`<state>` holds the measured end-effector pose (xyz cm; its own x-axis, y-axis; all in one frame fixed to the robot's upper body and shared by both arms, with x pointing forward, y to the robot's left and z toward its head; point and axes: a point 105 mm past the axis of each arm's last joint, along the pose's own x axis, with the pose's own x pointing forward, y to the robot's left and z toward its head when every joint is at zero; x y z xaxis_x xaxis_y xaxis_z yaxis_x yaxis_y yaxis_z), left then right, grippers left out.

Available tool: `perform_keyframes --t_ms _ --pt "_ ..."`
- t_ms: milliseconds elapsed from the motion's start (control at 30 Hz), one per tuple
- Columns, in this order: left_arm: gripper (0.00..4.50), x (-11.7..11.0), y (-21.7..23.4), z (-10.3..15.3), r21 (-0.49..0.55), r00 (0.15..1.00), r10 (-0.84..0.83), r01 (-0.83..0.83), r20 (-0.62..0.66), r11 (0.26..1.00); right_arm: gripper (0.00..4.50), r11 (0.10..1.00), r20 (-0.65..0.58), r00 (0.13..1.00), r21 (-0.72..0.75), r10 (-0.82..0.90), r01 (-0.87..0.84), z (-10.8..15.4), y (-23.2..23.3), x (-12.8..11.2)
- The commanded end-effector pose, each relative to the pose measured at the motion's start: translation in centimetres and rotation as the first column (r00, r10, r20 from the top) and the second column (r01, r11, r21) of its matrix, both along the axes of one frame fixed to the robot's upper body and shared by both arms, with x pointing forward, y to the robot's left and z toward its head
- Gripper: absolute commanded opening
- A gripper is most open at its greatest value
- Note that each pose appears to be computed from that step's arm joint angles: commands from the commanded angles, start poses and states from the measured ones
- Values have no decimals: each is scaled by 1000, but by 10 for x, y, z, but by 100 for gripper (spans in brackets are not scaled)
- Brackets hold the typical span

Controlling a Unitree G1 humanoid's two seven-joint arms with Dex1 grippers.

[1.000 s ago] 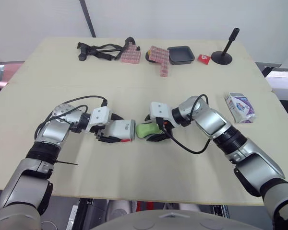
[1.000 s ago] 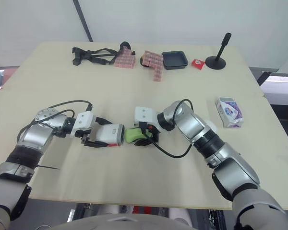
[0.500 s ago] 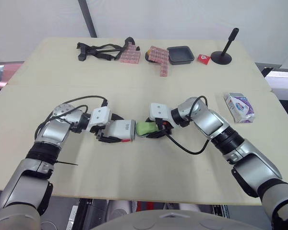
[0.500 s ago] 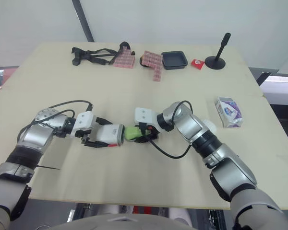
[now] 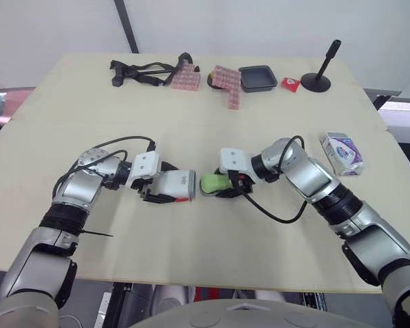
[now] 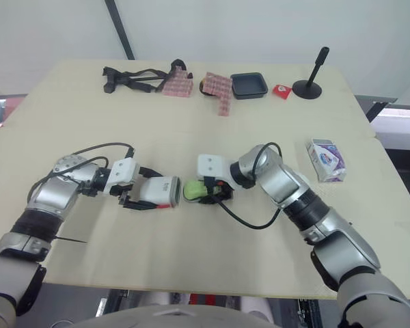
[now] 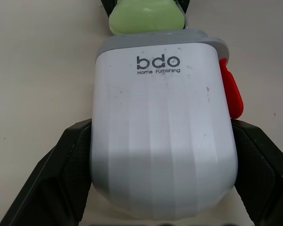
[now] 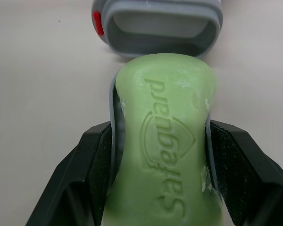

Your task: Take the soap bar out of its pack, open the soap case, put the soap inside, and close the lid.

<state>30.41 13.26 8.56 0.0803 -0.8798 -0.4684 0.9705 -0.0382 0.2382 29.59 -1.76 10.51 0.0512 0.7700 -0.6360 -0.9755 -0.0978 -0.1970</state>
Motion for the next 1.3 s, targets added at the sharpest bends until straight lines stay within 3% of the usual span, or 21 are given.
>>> perform_keyframes --t_ms 33,1067,1133,1200,1300 --pt "349 1 -6 10 -16 999 -17 18 33 1000 256 1000 47 999 29 -4 2 19 3 0" --pt "349 6 -52 10 -127 998 -2 10 60 992 256 994 124 992 -113 12 2 20 2 -1" --pt "349 5 -53 9 -128 998 -3 10 59 992 360 994 119 993 -108 7 6 22 0 -1" --pt "349 4 -53 8 -126 998 -5 12 56 992 432 995 106 994 -102 0 11 24 -2 -2" --pt "349 4 -53 7 -123 999 -8 14 52 992 447 995 97 995 -93 -7 16 27 -5 -4"
